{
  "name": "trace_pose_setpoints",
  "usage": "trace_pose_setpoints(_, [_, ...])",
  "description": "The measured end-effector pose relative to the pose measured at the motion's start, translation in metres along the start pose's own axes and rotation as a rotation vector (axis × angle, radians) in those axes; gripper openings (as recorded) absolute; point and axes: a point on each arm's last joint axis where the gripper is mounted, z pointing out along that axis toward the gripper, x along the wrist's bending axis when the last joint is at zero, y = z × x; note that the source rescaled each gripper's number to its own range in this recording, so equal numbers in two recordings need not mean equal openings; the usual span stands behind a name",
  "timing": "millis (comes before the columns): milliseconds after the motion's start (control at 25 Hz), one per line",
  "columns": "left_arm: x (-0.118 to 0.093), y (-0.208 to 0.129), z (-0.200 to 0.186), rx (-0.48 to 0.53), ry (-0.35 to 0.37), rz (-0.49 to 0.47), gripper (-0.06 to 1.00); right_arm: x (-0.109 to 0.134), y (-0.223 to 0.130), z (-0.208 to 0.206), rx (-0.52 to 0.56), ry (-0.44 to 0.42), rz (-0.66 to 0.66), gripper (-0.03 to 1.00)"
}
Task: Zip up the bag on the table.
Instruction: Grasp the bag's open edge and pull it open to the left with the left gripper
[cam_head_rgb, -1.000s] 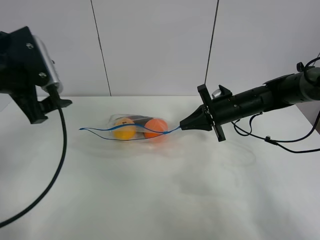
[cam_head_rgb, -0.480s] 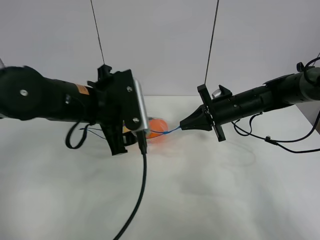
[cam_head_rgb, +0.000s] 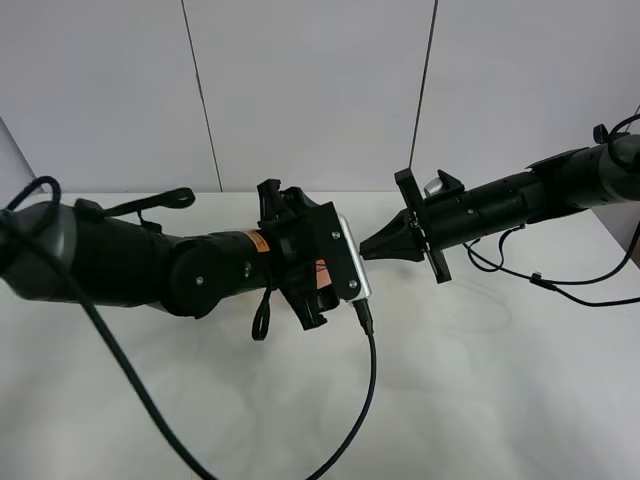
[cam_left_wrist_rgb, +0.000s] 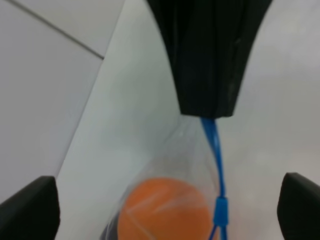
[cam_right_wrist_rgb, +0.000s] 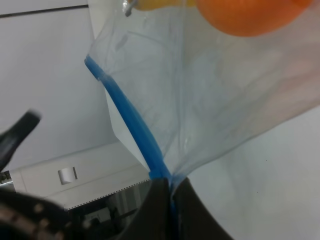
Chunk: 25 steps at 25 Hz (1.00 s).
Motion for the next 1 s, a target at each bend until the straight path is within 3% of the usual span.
trace_pose_setpoints(80, [-0.003,-0.003,0.005,0.002,0.012,0.0,0.93,0.0,0.0,0.0,0.0,0.0,0.0,0.0])
trace_pose_setpoints(320, [-0.006,-0.006,0.009,0.005,0.02,-0.019,0.5,0.0,0.0,0.0,0.0,0.001,0.0,0.0])
trace_pose_setpoints(440, [-0.007,-0.006,0.009,0.007,0.016,-0.021,0.35,0.001,0.0,0.0,-0.003,0.003,0.0,0.0])
trace_pose_setpoints(800, [-0.014,-0.012,0.008,0.032,-0.021,-0.018,0.27,0.001,0.0,-0.001,-0.004,0.003,-0.002,0.0])
trace_pose_setpoints(1000, [-0.017,-0.015,0.006,0.038,-0.033,-0.006,0.15,0.001,0.0,-0.001,-0.004,0.003,-0.003,0.0])
